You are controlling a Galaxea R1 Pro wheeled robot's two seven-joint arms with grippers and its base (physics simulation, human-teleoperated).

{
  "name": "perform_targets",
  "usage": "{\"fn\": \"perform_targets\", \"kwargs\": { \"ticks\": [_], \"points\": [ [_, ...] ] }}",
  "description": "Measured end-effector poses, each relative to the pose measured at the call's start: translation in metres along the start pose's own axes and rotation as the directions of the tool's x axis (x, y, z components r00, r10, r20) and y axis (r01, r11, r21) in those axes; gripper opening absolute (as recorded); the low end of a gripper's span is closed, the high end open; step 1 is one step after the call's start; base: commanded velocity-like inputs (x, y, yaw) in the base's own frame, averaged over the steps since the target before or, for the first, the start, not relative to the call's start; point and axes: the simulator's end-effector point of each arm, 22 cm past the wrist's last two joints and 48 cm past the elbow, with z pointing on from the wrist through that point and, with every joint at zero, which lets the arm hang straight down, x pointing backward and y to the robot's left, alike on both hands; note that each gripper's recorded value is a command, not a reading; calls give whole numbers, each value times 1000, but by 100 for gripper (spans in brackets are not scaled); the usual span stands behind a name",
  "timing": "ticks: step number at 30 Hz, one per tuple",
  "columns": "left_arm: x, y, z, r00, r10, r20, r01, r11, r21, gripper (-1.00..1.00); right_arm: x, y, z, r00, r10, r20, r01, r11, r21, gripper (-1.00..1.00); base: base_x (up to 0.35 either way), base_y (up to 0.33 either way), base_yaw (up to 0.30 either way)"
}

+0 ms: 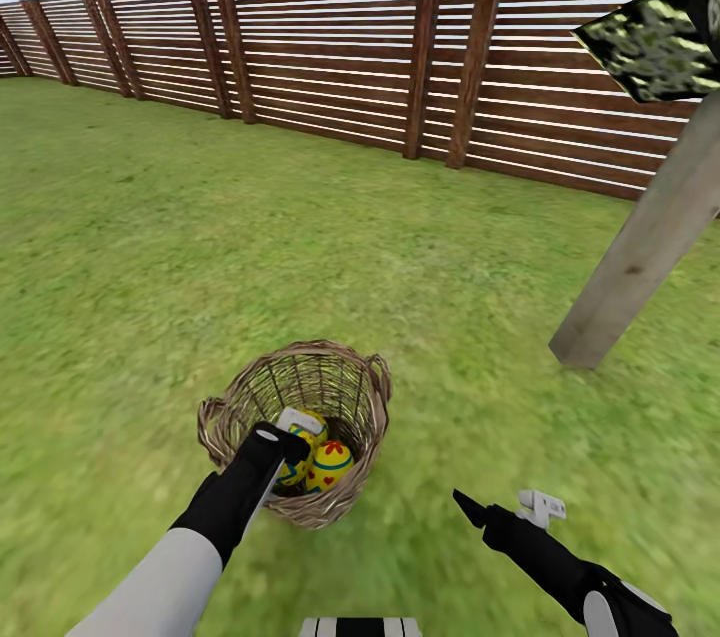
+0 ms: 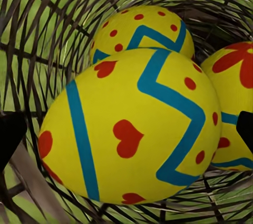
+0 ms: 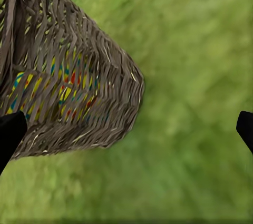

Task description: Take the three Easter eggs out of the wicker basket on the lawn in the garden, then place them on the lawn next to a single tree (choose any tree) so that all three eggs are next to the same tree and none are left in the basket.

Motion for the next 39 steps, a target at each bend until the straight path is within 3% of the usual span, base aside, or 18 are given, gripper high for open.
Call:
{"fn": "perform_targets", "kwargs": {
  "ticks": [15,24,39],
  "points": [
    [4,-26,1,998,66,-4,-66,995,73,100,0,0,0,1000,0,0,0,1000,-1,100,0,0,0],
    [8,-12,3,994,108,-6,-107,993,40,100,0,0,0,1000,0,0,0,1000,-1,100,0,0,0],
    [20,-4,15,993,114,-27,-113,993,26,100,10,-7,6,1000,11,-23,-11,1000,12,100,0,0,0]
  ]
}}
